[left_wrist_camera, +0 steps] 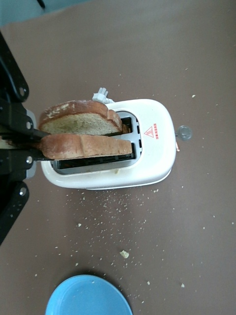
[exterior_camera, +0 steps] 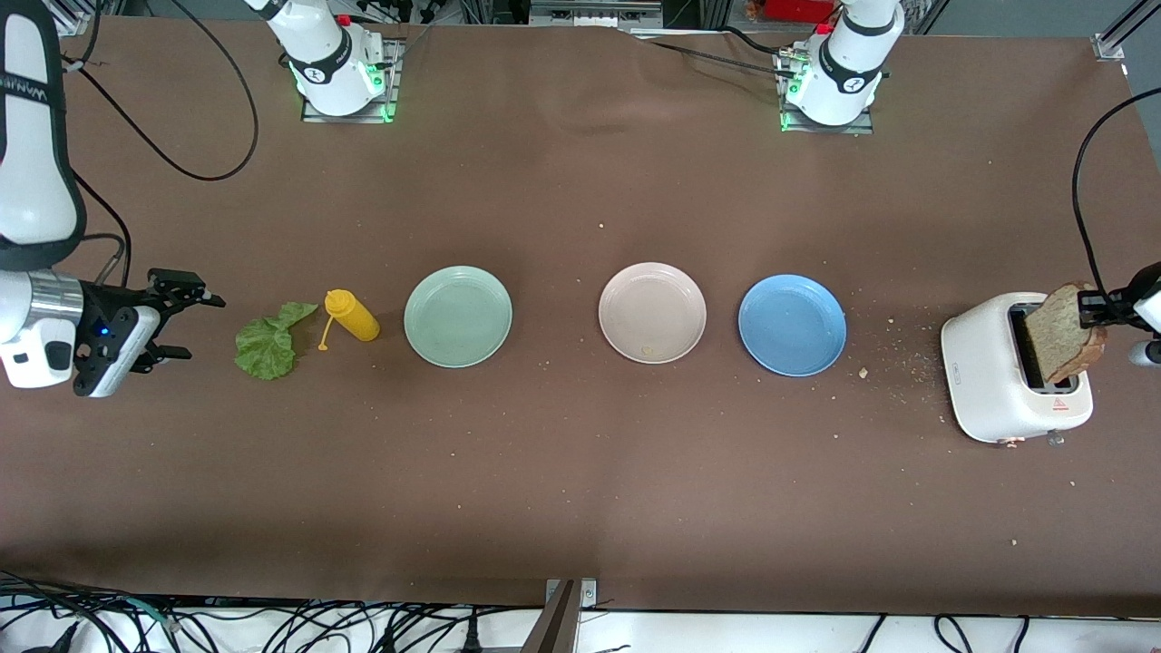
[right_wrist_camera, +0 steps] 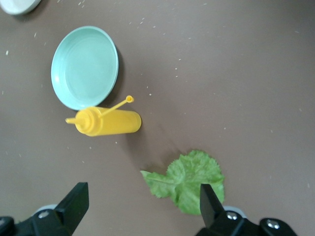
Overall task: Make sandwich in beige plate with both arms
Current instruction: 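Lift the toast with the left gripper while the right gripper grasps the mustard, then carry the toast to the beige plate while the right gripper lifts the mustard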
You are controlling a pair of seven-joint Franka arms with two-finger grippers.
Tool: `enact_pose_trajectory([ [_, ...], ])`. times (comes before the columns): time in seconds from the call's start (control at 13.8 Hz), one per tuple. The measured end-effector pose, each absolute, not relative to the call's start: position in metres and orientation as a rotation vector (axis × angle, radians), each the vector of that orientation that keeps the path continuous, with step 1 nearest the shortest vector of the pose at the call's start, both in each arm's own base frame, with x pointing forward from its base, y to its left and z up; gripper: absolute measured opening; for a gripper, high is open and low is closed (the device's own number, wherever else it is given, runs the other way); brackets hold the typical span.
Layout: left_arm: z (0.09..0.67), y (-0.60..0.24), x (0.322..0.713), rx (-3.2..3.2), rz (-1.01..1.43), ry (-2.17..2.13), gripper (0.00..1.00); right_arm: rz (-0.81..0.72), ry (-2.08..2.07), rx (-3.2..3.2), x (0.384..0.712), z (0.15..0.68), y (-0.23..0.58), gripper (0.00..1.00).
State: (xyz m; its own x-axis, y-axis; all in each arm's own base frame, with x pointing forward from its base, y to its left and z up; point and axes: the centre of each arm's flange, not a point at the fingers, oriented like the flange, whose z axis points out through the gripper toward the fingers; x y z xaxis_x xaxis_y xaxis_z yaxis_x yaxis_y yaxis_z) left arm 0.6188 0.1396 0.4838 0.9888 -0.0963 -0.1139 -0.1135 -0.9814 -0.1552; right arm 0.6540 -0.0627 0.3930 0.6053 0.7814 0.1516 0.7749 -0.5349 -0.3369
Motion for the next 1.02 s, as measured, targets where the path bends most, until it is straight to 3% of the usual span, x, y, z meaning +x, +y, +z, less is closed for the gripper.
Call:
enact_pose_trajectory([
  [0.36,0.543,0.042,0.625,-2.961,0.126,0.329,0.08,-0.130,-1.346,-2.237,0.658,0.355,-0.076,0.99],
  [0.44,0.545,0.022,0.625,-2.962,0.126,0.366,0.08,-0.160,-1.333,-2.194,0.657,0.335,-0.087,0.94],
  [0.73,0.544,-0.054,0.618,-2.974,0.151,0.452,0.08,-0.312,-1.315,-2.011,0.650,0.260,-0.126,1.00],
  [1.02,0.516,-0.099,0.617,-3.160,0.261,0.476,0.08,-0.398,-1.288,-1.856,0.646,0.223,-0.112,1.00],
])
